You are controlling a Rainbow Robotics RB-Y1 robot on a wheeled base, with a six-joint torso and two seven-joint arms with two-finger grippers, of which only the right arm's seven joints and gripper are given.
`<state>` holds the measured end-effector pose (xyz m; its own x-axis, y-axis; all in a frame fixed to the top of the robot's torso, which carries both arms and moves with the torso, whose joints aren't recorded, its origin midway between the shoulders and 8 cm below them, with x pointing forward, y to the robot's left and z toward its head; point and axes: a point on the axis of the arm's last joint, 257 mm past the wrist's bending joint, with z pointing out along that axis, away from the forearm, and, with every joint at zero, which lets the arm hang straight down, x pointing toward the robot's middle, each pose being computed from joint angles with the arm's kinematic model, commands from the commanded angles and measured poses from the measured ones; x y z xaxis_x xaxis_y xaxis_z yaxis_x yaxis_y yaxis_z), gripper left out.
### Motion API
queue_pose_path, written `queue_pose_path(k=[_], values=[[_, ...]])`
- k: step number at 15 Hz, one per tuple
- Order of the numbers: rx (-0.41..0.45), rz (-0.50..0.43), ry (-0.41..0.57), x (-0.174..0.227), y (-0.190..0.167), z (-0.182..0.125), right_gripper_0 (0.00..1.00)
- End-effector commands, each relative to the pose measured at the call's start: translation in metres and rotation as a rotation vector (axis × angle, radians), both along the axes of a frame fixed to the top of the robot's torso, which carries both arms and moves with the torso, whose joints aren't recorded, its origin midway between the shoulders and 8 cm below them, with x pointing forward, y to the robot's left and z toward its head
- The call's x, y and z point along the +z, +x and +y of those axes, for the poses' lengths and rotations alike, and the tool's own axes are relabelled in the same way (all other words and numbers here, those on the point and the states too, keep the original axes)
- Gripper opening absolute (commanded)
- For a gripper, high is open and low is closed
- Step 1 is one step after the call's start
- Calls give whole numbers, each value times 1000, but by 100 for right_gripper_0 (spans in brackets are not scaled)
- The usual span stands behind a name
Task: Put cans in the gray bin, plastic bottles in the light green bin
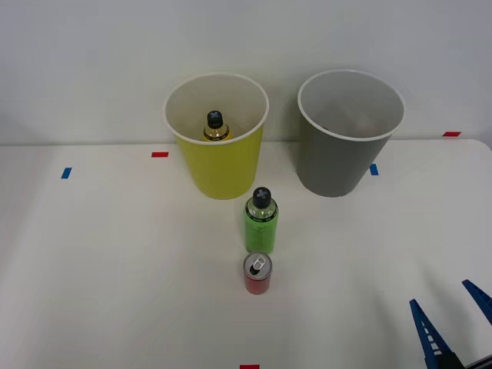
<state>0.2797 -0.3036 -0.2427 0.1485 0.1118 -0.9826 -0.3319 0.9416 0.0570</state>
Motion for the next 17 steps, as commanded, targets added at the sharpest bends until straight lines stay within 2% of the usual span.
queue_pose_path(k=[1,17], values=[[0,0,0,0,0,0,100],[0,0,0,0,0,0,100]])
